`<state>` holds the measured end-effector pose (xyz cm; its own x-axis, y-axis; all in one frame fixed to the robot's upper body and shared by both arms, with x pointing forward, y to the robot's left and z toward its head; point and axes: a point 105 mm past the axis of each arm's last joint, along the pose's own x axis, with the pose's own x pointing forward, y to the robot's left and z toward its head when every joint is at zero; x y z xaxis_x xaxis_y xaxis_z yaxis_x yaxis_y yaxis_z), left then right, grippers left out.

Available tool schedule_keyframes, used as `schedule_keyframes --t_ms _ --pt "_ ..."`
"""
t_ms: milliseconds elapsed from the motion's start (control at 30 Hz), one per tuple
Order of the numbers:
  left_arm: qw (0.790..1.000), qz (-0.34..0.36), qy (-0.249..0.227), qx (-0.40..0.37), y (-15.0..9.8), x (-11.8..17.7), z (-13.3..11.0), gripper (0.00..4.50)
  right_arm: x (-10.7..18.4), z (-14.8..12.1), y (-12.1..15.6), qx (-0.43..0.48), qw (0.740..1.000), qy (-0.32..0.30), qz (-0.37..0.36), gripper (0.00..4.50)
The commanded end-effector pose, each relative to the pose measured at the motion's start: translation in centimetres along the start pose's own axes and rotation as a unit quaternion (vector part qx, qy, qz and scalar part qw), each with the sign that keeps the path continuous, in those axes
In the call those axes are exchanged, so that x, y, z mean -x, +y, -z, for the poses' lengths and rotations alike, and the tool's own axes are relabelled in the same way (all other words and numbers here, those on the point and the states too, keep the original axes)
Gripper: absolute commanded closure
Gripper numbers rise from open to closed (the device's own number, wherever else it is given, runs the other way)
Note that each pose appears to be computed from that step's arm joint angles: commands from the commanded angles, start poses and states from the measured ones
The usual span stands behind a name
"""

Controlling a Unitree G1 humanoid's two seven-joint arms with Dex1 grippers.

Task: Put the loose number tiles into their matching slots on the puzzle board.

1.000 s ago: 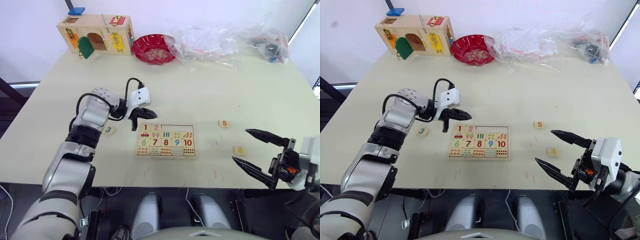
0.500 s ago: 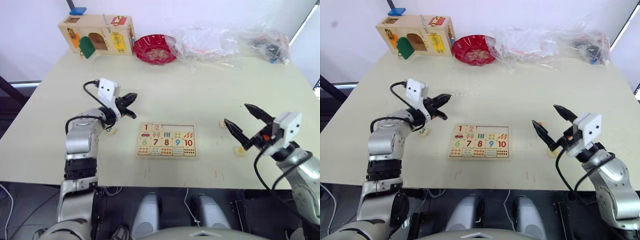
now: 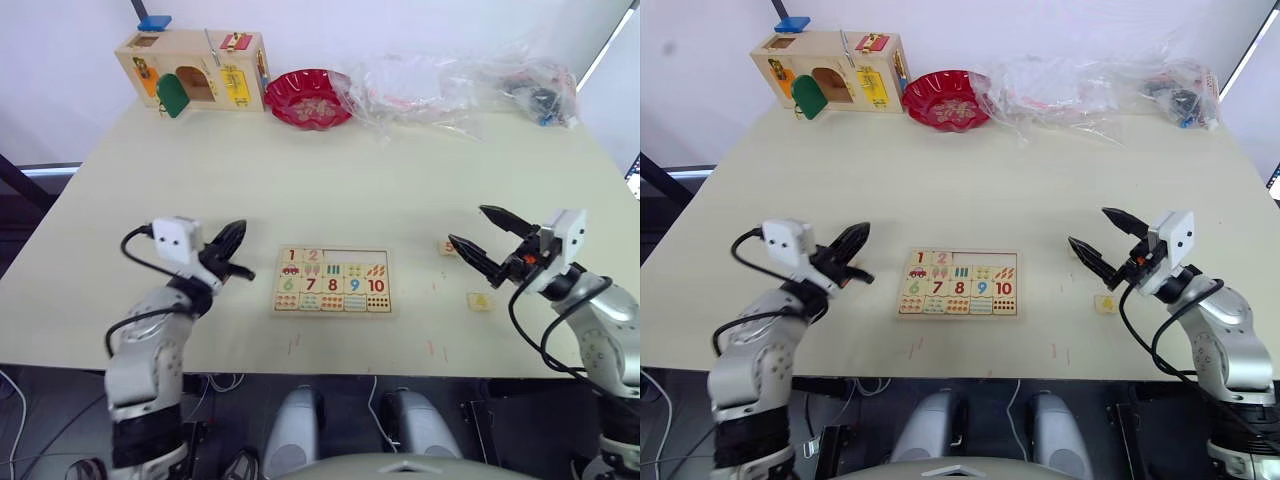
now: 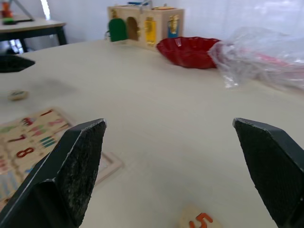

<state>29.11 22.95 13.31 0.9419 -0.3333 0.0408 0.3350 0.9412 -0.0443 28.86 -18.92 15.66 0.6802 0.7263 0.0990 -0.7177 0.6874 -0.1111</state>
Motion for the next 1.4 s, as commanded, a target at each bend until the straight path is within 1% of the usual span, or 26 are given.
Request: schedule_keyframes --t_ms 33,100,167,233,267,400,567,733,833,967,1067,1200,1267,1367,1400 --pt "1.0 0.026 -0.012 -0.009 -0.1 2.2 -1.0 3.28 2.0 -1.0 -0.1 0.012 1.0 -0.001 -0.026 0.0" --pt "1.0 0.028 -0.004 -0.007 0.0 3.1 -0.8 2.33 2.9 -0.8 -0.1 0.012 0.999 0.01 -0.031 0.0" --pt "0.999 0.034 0.015 -0.002 0.4 4.6 -0.1 1.22 4.6 -0.1 0.2 -0.001 0.999 0.029 -0.037 0.0" --pt "0.999 0.038 0.032 0.006 0.7 5.9 0.5 0.23 6.1 0.2 0.6 -0.009 0.998 0.044 -0.041 0.0" --pt "0.999 0.037 0.039 0.008 0.8 6.4 0.8 0.04 6.7 0.2 0.7 -0.013 0.998 0.049 -0.037 0.0" --pt "0.997 0.038 0.073 0.01 1.4 8.4 2.0 0.04 9.6 0.7 0.7 -0.017 0.997 0.079 -0.012 0.0" --pt "0.995 0.03 0.091 0.015 2.0 9.4 2.5 0.04 11.5 1.4 0.9 -0.021 0.994 0.103 0.006 0.0" --pt "0.995 0.031 0.097 0.014 1.8 9.7 2.4 0.04 11.8 1.9 1.2 -0.024 0.994 0.102 0.018 0.0" --pt "0.995 0.037 0.096 0.011 1.7 9.5 2.0 0.04 11.2 1.3 1.0 -0.027 0.996 0.077 0.031 0.0" --pt "0.993 0.057 0.107 0.006 1.6 9.4 1.8 0.04 10.4 0.2 0.8 -0.027 0.998 0.052 0.031 0.0" --pt "0.989 0.086 0.124 -0.011 2.1 8.8 1.1 0.04 9.9 -0.6 1.5 -0.031 0.998 0.049 -0.008 0.0" --pt "0.977 0.142 0.156 -0.041 3.2 7.9 0.1 0.04 9.0 -1.7 3.5 -0.042 0.994 0.05 -0.083 0.0" --pt "0.967 0.182 0.17 -0.052 3.7 7.5 -0.9 0.04 8.6 -2.4 4.4 -0.042 0.991 0.05 -0.119 0.0" --pt "0.945 0.245 0.199 -0.082 4.5 6.8 -1.7 0.04 7.9 -3.1 5.5 -0.04 0.985 0.055 -0.156 0.0" --pt "0.935 0.267 0.208 -0.108 4.9 6.4 -2.0 0.04 7.6 -3.4 5.7 -0.036 0.985 0.052 -0.163 0.0"
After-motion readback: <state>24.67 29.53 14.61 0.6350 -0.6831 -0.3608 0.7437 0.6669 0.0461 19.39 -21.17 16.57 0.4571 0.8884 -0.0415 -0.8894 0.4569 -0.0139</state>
